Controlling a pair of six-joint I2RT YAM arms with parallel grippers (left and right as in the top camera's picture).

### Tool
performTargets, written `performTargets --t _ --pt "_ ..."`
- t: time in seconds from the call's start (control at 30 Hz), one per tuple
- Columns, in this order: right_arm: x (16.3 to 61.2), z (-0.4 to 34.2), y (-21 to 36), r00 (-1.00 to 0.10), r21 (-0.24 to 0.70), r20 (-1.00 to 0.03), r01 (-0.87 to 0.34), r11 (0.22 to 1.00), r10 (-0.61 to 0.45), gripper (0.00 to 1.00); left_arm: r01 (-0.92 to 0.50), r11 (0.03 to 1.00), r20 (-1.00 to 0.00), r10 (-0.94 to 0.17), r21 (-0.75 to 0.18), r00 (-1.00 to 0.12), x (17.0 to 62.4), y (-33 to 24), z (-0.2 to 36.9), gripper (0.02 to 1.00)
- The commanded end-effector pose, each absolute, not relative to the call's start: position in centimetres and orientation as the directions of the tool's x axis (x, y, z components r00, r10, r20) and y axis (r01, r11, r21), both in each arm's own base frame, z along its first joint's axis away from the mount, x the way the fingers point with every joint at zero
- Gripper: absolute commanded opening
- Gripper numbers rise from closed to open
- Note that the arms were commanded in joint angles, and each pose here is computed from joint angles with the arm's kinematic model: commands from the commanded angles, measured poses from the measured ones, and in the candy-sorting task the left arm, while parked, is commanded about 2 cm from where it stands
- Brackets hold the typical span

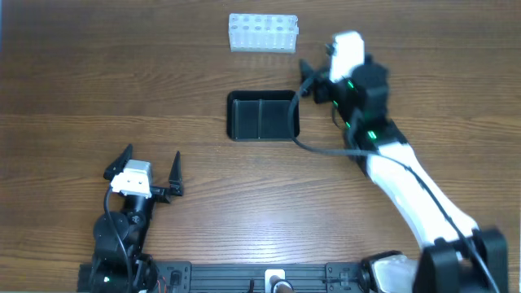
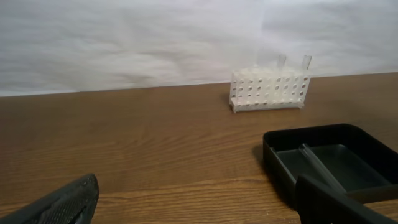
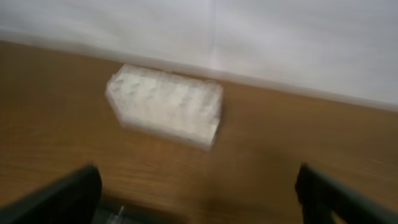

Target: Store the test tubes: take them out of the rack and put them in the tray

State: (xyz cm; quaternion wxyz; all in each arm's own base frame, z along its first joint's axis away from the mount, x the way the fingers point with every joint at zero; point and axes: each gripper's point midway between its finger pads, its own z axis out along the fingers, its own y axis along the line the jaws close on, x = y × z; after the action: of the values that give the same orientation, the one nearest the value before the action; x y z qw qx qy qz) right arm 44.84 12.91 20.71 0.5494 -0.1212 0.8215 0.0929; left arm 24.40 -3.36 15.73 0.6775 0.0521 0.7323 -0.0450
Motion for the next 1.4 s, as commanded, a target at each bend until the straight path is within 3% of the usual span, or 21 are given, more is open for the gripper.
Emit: performTargets --t 0.03,0.47,1.07,1.27,1.4 --pt "48.0 21.5 17.5 -0.404 0.054 -0.909 -0.358 0.932 -0.103 0.991 0.146 0.989 -0.997 0.024 0.014 -0.072 24.4 -3.5 15.7 1.0" --pt "55.1 17.4 23.8 -0.569 0.133 -0.821 -0.27 0.954 -0.047 0.993 0.146 0.989 -0.997 0.025 0.014 -0.072 24.4 -3.5 15.7 0.998" --pt "60.2 12.7 23.6 -0.56 0.095 -0.829 -0.11 0.989 0.017 0.989 0.146 0.989 -0.997 0.025 0.014 -0.072 24.4 -3.5 15.7 1.0" --pt "60.8 12.3 23.8 -0.542 0.1 -0.84 -0.109 0.989 0.025 0.928 0.146 0.989 -0.997 0.025 0.014 -0.072 24.4 -3.5 15.7 0.998" --pt "60.8 12.4 23.8 -0.536 0.098 -0.844 -0.105 0.99 0.027 0.818 0.146 0.989 -0.997 0.025 0.014 -0.072 24.4 -3.5 15.7 1.0"
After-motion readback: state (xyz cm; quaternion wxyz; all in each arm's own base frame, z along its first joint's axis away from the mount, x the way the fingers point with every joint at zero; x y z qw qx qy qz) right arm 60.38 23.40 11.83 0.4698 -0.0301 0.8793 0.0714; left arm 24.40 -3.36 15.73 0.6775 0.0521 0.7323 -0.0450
